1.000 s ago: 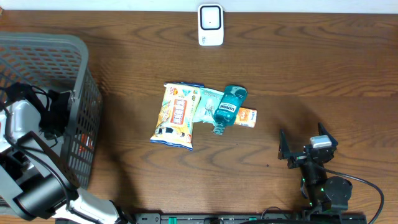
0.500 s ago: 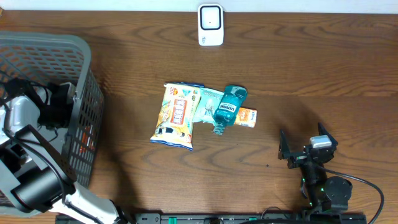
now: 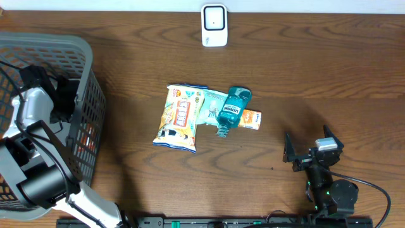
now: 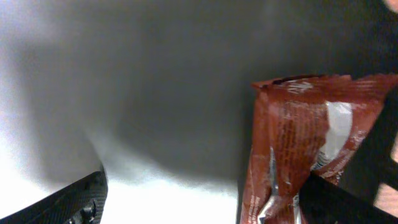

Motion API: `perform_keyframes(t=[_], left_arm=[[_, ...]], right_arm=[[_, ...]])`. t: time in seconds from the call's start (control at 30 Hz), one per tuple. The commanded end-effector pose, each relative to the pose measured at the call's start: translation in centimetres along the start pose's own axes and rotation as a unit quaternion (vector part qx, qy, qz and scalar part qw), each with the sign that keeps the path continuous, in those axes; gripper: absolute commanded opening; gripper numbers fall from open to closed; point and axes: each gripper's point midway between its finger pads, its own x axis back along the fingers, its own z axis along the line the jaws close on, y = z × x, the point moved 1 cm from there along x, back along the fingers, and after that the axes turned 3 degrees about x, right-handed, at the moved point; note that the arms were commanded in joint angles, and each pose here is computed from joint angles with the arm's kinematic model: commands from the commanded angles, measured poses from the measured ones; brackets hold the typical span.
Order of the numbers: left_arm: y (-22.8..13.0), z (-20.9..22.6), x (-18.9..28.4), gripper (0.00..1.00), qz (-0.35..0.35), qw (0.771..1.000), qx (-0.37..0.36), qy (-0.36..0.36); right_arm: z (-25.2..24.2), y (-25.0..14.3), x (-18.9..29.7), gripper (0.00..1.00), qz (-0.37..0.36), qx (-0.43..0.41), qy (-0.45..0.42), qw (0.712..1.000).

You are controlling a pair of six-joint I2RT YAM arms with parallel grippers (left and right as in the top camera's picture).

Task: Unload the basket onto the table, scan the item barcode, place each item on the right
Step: 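Reach the left gripper back into the basket and grasp the red snack bar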

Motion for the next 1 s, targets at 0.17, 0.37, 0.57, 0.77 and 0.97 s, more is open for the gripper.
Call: perform_keyframes(t=[0.17, 0.37, 0.57, 0.77, 0.97], left_arm=[[-8.8, 7.7, -4.4, 0.98, 0.163, 0.951, 0.15, 0.215], [-9.0, 9.3, -3.8, 0.98, 0.125, 0.929, 0.258, 0.232], [-6.3, 8.3, -1.6, 0.98, 0.062, 0.944, 0.262, 0.188], [-3.6, 6.7, 2.6, 0.98, -0.017, 0.953, 0.269, 0.14], [-3.7, 4.4, 1.6, 0.98, -0.011, 0.946, 0.316, 0.075]], right_arm=[[0.2, -0.1, 0.0, 0.99, -0.001, 0.001, 0.003, 1.0], [0.2, -0.1, 0.0, 0.99, -0.001, 0.002, 0.003, 1.0], [0.2, -0.1, 0.0, 0.99, -0.001, 0.002, 0.003, 1.0], [0.2, -0.1, 0.0, 0.99, -0.001, 0.002, 0.003, 1.0], [0.2, -0.1, 0.0, 0.99, -0.001, 0.001, 0.003, 1.0]])
